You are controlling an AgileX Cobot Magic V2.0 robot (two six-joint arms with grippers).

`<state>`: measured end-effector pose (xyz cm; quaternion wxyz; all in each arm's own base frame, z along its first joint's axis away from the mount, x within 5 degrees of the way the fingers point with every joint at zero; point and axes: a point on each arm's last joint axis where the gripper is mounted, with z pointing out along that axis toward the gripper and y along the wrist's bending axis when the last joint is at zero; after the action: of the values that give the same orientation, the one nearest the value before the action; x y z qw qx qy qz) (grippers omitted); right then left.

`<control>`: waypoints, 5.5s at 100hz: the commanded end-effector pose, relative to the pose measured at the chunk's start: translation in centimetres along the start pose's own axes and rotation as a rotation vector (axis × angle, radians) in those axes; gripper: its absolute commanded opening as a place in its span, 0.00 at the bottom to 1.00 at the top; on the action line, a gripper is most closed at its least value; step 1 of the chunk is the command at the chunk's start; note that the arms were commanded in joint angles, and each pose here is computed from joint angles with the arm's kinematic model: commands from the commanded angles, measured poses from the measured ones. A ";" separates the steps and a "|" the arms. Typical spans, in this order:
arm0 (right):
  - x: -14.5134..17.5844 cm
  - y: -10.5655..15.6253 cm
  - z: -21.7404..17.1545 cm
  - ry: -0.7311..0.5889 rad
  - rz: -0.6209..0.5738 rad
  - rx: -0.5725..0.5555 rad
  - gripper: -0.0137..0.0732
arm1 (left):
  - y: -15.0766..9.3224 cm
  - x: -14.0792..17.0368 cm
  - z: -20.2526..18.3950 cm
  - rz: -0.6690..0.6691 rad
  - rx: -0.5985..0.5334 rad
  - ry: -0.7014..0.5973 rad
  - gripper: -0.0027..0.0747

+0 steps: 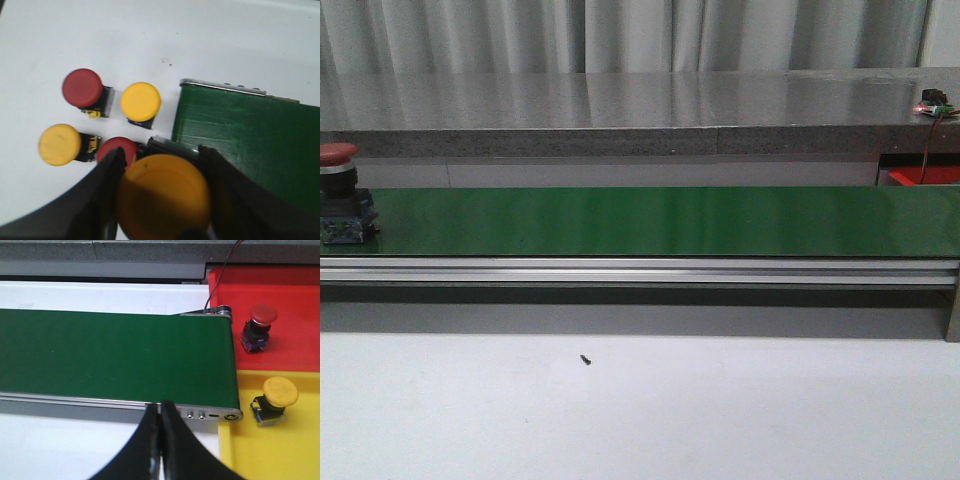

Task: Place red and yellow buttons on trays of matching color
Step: 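Place the yellow button on the belt behind the red one and release, then lower the right gripper over the red button riding the belt, then grasp the red button with the right gripper and lift it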

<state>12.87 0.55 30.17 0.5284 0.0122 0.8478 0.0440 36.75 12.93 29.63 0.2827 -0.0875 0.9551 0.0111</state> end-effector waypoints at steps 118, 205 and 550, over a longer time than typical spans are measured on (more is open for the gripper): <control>-1.3 0.0 -0.5 -0.091 -0.011 0.004 0.02 | -4.3 -1.3 -3.2 0.012 0.201 -0.114 0.59; -1.1 0.0 -0.5 -0.072 -0.010 0.003 0.02 | -7.2 11.7 -13.9 0.112 0.156 -0.362 0.01; -9.0 25.4 23.1 0.795 -0.132 -0.324 0.72 | -8.9 20.8 -16.4 0.192 0.200 -0.531 0.01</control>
<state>37.41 27.38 26.45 0.1104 -0.1428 0.9754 0.1263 12.04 -0.35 30.93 0.4866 0.0456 0.8717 -0.0360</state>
